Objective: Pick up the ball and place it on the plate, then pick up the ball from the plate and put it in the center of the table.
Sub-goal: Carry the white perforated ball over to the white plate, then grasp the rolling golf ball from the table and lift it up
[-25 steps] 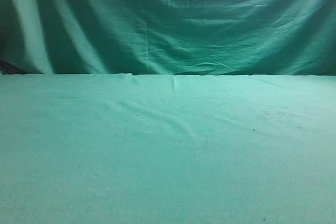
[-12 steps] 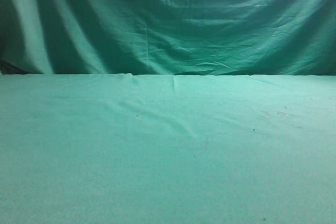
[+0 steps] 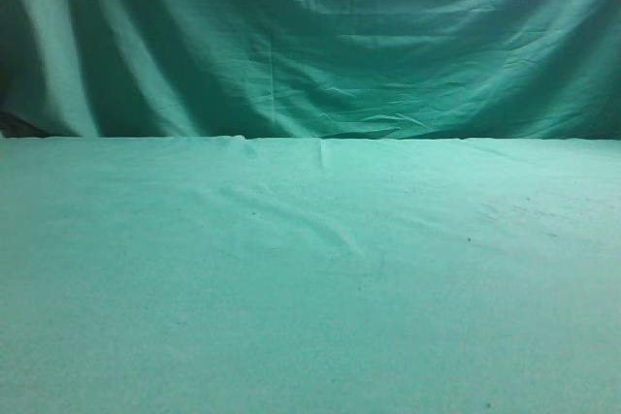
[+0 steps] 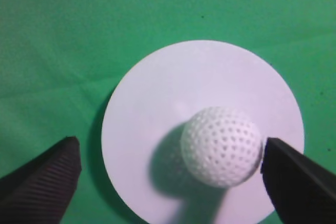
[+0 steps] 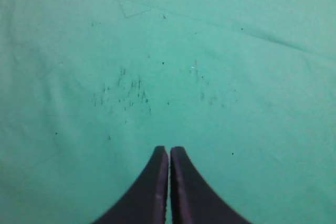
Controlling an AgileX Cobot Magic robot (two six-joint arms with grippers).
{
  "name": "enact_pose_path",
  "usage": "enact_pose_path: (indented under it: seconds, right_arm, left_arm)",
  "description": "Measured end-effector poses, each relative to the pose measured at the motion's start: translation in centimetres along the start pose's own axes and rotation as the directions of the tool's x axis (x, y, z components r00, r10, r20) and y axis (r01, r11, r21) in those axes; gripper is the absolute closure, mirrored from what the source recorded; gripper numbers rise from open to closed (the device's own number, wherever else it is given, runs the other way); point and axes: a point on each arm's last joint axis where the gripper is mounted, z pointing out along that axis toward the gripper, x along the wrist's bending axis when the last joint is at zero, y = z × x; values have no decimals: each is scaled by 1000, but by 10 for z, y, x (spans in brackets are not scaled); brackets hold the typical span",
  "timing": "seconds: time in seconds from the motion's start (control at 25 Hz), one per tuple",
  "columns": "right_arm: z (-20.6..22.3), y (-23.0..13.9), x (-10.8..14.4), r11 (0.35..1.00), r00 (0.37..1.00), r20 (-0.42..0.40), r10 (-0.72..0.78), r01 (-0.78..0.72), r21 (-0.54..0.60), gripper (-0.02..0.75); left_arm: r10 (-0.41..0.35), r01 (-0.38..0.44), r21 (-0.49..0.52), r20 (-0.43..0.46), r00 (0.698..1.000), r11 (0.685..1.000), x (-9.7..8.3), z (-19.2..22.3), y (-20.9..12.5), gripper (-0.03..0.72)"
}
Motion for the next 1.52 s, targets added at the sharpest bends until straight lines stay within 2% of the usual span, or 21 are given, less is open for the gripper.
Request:
enact_pose_path:
  seconds: [0.16,0.32,0.4,0.52,0.6,0.64,0.68,0.88,0.96,1.0,1.04,1.08,1.2,1.32,1.44,1.48,1.52]
  right_arm:
    - [0,0,0,1000,1000,0,0,0,0,738]
    - [0,0,0,1000,1000,0,-27,27,0,738]
    - [0,0,0,999,999,0,-35,35,0,738]
    - [0,0,0,999,999,0,-38,38,0,738]
    - [0,0,0,999,999,0,-38,38,0,738]
    - [0,0,0,999,999,0,-38,38,0,738]
    - [0,0,0,999,999,0,-40,40,0,738]
    - [0,0,0,999,999,1,-50,50,5,738]
    - [0,0,0,999,999,0,-53,53,10,738]
    - [0,-1,0,998,998,-1,-63,63,12,688]
    - [0,-1,0,997,997,-1,-73,73,15,688]
    - [0,-1,0,996,997,-1,-83,83,14,631]
    - [0,-1,0,995,995,-3,-103,103,16,505]
    - [0,-1,5,992,992,-15,-125,125,14,365]
    - [1,0,16,984,983,-47,-176,177,10,230]
    - [3,-1,22,980,978,-66,-199,201,15,208]
    - [5,0,28,974,971,-85,-224,226,18,220]
  left_arm:
    - [-22,22,-14,24,999,1000,-6,-7,4,46]
    - [-4,9,-83,57,998,996,-22,-37,27,263]
    - [21,-14,-99,73,997,995,-32,-50,37,337]
    - [38,-28,-107,95,995,994,-40,-69,50,337]
    - [31,-18,-111,117,993,994,-43,-79,56,337]
    - [18,-4,-110,133,991,994,-43,-84,58,378]
    - [15,2,-117,146,989,993,-43,-89,59,363]
    - [17,32,-221,215,977,975,-45,-134,56,363]
    - [15,51,-274,233,972,960,-44,-155,52,433]
    - [17,59,-312,235,972,948,-43,-171,49,483]
    - [24,58,-337,231,973,940,-42,-182,46,530]
    - [29,58,-366,227,973,929,-41,-195,41,593]
    - [37,71,-449,226,973,891,-39,-230,27,688]
    - [68,68,-520,237,969,851,-42,-254,8,688]
    - [109,67,-577,264,958,814,-51,-261,-18,688]
    - [123,65,-593,272,955,802,-53,-260,-25,688]
    - [139,60,-606,276,951,793,-57,-259,-34,688]
